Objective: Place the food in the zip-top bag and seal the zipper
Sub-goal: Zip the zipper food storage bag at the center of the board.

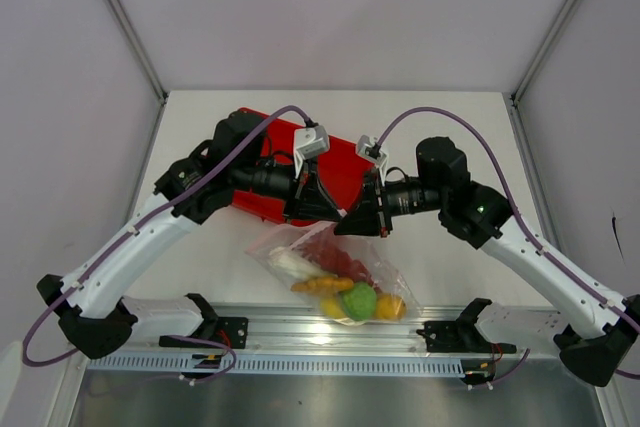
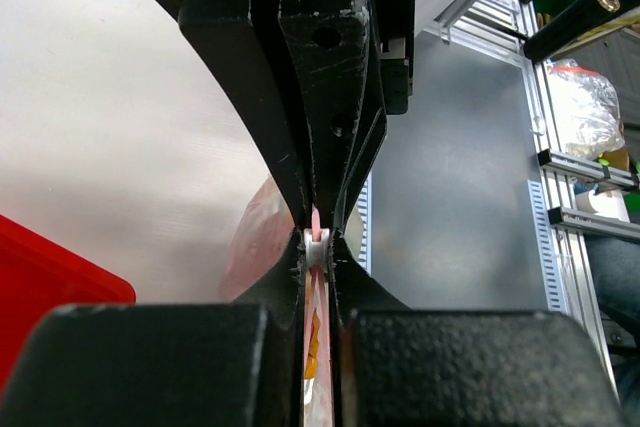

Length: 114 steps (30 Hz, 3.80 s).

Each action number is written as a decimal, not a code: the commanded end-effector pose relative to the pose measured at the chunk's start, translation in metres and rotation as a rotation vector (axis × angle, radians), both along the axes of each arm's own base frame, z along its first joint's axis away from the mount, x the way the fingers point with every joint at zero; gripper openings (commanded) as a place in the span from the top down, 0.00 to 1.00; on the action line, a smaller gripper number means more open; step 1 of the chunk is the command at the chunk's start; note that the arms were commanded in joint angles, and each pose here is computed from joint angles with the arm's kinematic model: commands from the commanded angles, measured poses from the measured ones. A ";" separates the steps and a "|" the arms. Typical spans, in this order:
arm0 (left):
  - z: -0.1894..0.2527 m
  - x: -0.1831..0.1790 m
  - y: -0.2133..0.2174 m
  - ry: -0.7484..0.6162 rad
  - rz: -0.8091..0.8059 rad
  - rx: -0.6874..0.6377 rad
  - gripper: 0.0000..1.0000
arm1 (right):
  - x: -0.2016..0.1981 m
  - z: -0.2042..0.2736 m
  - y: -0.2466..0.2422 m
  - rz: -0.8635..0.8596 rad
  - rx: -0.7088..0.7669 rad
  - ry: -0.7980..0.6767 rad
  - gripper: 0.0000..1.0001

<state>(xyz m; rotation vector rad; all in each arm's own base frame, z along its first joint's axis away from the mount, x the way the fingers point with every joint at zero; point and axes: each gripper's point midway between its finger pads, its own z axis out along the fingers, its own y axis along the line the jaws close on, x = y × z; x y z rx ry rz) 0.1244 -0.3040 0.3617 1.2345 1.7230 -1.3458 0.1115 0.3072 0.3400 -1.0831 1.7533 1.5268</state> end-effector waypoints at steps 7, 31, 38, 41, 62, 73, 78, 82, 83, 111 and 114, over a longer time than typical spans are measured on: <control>-0.002 0.000 -0.004 0.025 -0.020 0.016 0.99 | 0.010 0.042 -0.007 -0.145 0.168 -0.145 1.00; 0.028 0.004 -0.005 0.005 -0.020 0.008 0.99 | 0.028 0.054 -0.020 -0.206 0.253 -0.056 1.00; 0.057 0.018 -0.014 -0.035 -0.019 0.022 0.99 | 0.037 0.041 -0.002 -0.166 0.261 0.015 1.00; 0.061 0.022 -0.013 -0.059 -0.017 0.031 1.00 | 0.041 0.044 0.005 -0.155 0.282 0.021 1.00; 0.010 0.022 -0.031 0.033 -0.102 0.069 0.99 | 0.040 -0.047 -0.012 -0.171 0.080 -0.093 0.38; 0.021 0.014 -0.032 0.024 -0.122 0.037 0.99 | 0.031 -0.051 0.004 -0.094 0.226 -0.122 0.32; 0.022 0.011 -0.032 0.032 -0.141 0.027 1.00 | 0.034 -0.035 0.006 -0.094 0.283 -0.184 0.37; 0.024 0.009 -0.031 0.030 -0.145 0.022 0.99 | 0.041 -0.029 0.004 -0.123 0.300 -0.217 0.40; 0.025 0.009 -0.030 0.028 -0.147 0.020 0.99 | 0.042 -0.027 0.004 -0.127 0.308 -0.223 0.41; 0.015 0.014 -0.027 0.028 -0.115 0.049 0.99 | 0.053 -0.001 0.009 -0.127 0.450 -0.145 1.00; 0.008 0.021 -0.023 0.012 -0.057 0.064 1.00 | 0.056 0.009 0.002 -0.199 0.500 -0.112 1.00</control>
